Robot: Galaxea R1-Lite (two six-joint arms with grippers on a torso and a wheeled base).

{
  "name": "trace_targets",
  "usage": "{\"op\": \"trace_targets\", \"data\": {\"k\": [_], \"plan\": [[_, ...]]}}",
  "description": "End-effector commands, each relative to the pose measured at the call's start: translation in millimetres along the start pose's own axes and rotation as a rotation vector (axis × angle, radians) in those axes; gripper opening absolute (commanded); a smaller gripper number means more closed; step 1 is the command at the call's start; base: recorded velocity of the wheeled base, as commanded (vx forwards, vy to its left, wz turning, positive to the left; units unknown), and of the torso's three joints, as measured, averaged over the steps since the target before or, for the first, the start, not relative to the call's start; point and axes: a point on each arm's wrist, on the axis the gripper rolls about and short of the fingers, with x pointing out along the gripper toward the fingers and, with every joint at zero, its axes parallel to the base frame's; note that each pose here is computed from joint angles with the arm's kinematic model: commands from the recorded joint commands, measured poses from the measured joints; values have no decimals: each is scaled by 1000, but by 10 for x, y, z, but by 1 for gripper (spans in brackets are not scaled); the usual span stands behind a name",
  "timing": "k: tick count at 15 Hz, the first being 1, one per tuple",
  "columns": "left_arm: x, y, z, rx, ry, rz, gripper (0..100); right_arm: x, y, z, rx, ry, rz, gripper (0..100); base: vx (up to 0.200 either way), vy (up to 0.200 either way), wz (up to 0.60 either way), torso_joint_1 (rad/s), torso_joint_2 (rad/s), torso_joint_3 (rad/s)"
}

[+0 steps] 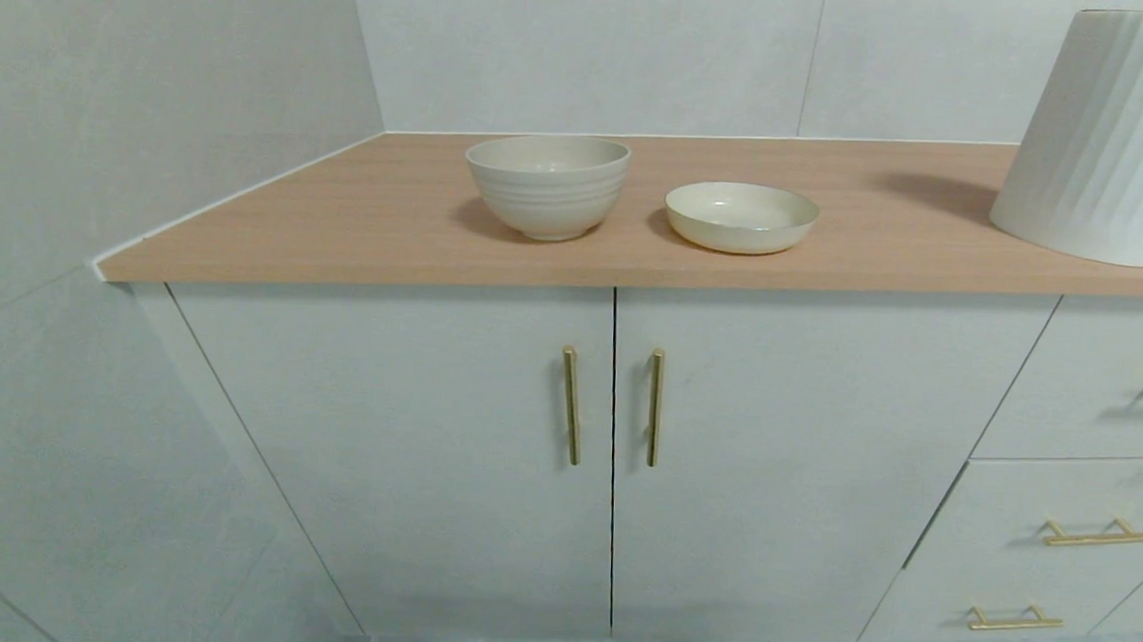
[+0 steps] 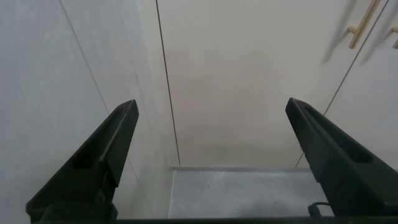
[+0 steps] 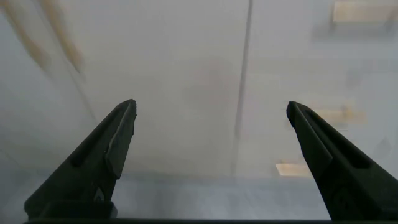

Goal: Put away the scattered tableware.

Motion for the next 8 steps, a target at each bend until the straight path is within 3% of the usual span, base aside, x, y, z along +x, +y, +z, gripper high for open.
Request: {"op": "trace_targets", "data": {"k": [1,2,4,8], "plan": [[0,0,0,0,0,1,100,132,16,348,33,69,119,100,0,0,0,0,0,0],[0,0,0,0,0,1,100,184,19,352,36,105,145,100,0,0,0,0,0,0],[0,0,0,0,0,1,100,487,25,473,68,264,252,100,0,0,0,0,0,0],[0,0,0,0,0,1,100,988,112,753,89,409,436,100,0,0,0,0,0,0]]}}
